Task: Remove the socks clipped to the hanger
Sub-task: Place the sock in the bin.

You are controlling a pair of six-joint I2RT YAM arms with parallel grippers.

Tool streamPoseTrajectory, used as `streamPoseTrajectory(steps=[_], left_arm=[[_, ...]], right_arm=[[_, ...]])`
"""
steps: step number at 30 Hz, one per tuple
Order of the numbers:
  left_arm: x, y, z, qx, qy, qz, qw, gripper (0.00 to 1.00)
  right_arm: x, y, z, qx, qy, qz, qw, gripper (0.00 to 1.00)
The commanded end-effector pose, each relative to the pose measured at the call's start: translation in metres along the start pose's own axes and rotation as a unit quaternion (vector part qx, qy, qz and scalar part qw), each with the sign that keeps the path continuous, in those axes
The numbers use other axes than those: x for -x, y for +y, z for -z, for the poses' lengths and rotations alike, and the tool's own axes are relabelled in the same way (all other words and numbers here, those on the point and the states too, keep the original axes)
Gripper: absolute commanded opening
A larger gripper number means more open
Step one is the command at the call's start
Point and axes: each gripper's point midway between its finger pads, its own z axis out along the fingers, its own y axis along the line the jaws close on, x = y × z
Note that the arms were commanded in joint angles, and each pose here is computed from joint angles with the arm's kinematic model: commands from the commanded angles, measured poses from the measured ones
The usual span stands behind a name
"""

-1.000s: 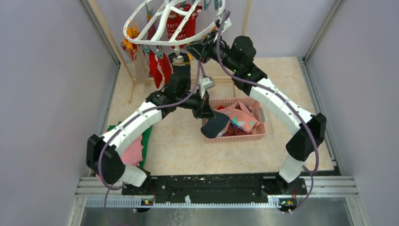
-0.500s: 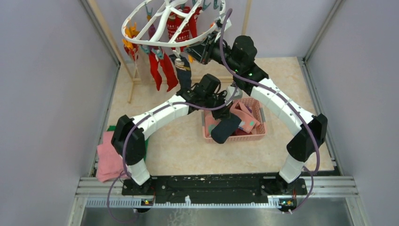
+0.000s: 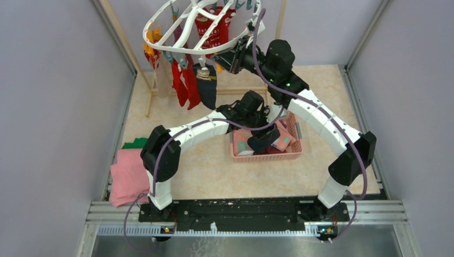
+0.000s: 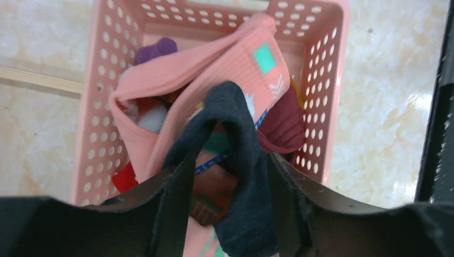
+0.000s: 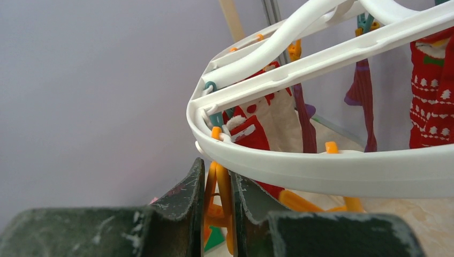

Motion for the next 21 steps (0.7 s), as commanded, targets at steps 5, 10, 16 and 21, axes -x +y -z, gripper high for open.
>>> streamPoseTrajectory(steps=[5, 10, 16, 21], left_arm=[[-0.001, -0.013, 0.033, -0.008, 0.025, -0.052, 0.998, 0.99], [-0.040, -0.060, 0.091, -0.087, 0.095, -0.083, 0.988, 0.99], [-0.073, -0.071, 0.151, -0.061, 0.116, -0.074, 0.989, 0.99], [-0.058, -0.031, 0.204, -0.014, 0.020, 0.015, 1.000, 0.99]], right_arm=[[0.023, 0.017, 0.021, 0.006, 0.001, 0.034, 0.999, 0.03], [0.023, 0.001, 0.030, -0.017, -0.001, 0.026, 1.000, 0.03], [0.028, -0.016, 0.041, -0.040, -0.015, 0.027, 0.999, 0.08], [0.024, -0.021, 0.050, -0.048, -0.026, 0.047, 0.997, 0.29]])
